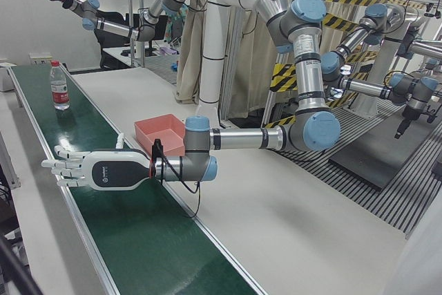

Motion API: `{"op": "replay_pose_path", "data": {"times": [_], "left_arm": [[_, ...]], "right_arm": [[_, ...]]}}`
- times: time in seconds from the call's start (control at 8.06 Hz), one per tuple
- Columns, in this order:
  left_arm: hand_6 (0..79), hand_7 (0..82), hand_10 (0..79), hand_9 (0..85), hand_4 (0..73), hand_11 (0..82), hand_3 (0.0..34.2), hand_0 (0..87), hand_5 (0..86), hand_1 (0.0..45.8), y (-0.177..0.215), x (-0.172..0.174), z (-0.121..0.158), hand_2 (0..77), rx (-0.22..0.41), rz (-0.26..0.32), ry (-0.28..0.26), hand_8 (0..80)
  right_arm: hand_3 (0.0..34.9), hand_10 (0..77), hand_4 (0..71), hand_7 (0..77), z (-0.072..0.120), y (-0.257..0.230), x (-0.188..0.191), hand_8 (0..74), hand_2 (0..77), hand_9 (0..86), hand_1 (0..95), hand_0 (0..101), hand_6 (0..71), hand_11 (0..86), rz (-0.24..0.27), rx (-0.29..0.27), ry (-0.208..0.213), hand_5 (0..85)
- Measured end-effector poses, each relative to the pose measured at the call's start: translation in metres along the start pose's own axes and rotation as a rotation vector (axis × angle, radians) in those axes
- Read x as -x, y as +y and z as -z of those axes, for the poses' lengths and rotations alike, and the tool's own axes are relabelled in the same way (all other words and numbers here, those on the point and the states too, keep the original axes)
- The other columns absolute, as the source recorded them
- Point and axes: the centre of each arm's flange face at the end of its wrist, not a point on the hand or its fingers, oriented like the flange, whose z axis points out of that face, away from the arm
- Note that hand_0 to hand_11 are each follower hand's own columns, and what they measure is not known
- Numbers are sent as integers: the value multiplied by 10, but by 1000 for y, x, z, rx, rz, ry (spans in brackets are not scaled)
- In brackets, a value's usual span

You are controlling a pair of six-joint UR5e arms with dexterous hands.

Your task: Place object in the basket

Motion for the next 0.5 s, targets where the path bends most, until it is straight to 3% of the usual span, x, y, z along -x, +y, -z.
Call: {"op": "replay_pose_path", "data": {"times": [0.5], "left_arm": [[71,60,76,142,44,136,89,608,305,114,0,0,0,0,0,1,1,142]], "right_arm": [[1,0,5,5,0,0,0,0,5,0,0,3,0,0,0,-1,0,0]]}}
